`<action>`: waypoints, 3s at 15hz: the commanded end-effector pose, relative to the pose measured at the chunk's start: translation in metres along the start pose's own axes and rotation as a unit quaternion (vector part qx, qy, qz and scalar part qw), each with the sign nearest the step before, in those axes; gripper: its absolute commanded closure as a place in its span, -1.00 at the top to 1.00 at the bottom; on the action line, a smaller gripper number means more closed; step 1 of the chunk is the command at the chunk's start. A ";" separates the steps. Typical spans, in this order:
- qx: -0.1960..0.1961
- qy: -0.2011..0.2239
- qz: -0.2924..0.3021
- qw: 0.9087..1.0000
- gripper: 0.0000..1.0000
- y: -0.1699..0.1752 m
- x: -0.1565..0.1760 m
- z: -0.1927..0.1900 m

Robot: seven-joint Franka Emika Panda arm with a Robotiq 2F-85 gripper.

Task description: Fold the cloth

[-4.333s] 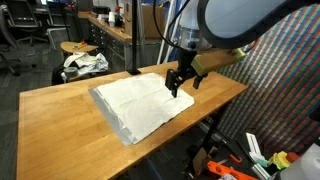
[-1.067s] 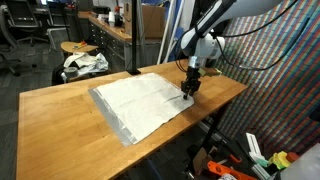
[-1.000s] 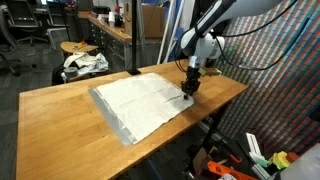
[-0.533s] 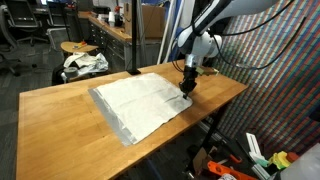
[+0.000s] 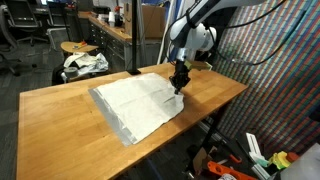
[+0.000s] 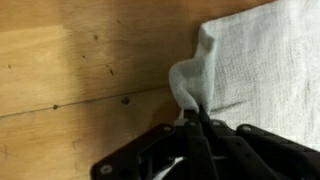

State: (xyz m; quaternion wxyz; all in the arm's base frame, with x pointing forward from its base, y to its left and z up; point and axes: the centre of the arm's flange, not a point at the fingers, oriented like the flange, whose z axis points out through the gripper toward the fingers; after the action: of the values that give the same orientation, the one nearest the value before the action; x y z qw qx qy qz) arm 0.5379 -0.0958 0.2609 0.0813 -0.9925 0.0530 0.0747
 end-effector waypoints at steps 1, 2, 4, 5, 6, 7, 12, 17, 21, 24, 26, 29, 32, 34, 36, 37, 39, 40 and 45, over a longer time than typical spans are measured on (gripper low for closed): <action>-0.007 0.025 0.029 0.999 -0.95 -0.025 -0.009 -0.030; -0.009 0.031 0.033 0.999 -0.95 -0.031 -0.011 -0.036; -0.014 0.042 0.035 0.998 -0.95 -0.044 -0.015 -0.044; -0.017 0.046 0.032 0.998 -0.95 -0.053 -0.018 -0.048; -0.018 0.048 0.032 0.998 -0.95 -0.059 -0.019 -0.051; -0.018 0.050 0.028 0.998 -0.96 -0.068 -0.021 -0.053; -0.024 0.047 0.003 0.999 -0.97 -0.116 -0.032 -0.051; -0.037 0.044 -0.028 0.998 -0.97 -0.162 -0.049 -0.041; -0.051 0.051 -0.047 0.996 -0.97 -0.192 -0.063 -0.032; -0.056 0.065 -0.054 0.995 -0.97 -0.213 -0.071 -0.021; -0.063 0.074 -0.058 0.994 -0.96 -0.226 -0.075 -0.012; -0.077 0.080 -0.064 0.992 -0.96 -0.240 -0.081 0.000; -0.084 0.078 -0.070 0.991 -0.96 -0.250 -0.087 0.007; -0.088 0.076 -0.073 0.991 -0.96 -0.254 -0.090 0.011; -0.088 0.075 -0.075 0.990 -0.96 -0.259 -0.093 0.015; -0.087 0.077 -0.075 0.990 -0.96 -0.262 -0.095 0.017; -0.087 0.086 -0.076 0.990 -0.96 -0.265 -0.095 0.021; -0.086 0.090 -0.076 0.989 -0.96 -0.267 -0.096 0.022; -0.086 0.084 -0.084 0.989 -0.96 -0.275 -0.100 0.031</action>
State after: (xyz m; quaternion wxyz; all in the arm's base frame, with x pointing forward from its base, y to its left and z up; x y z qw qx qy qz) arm 0.4711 0.1785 0.2905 -0.0001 -0.9996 -0.0284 -0.0009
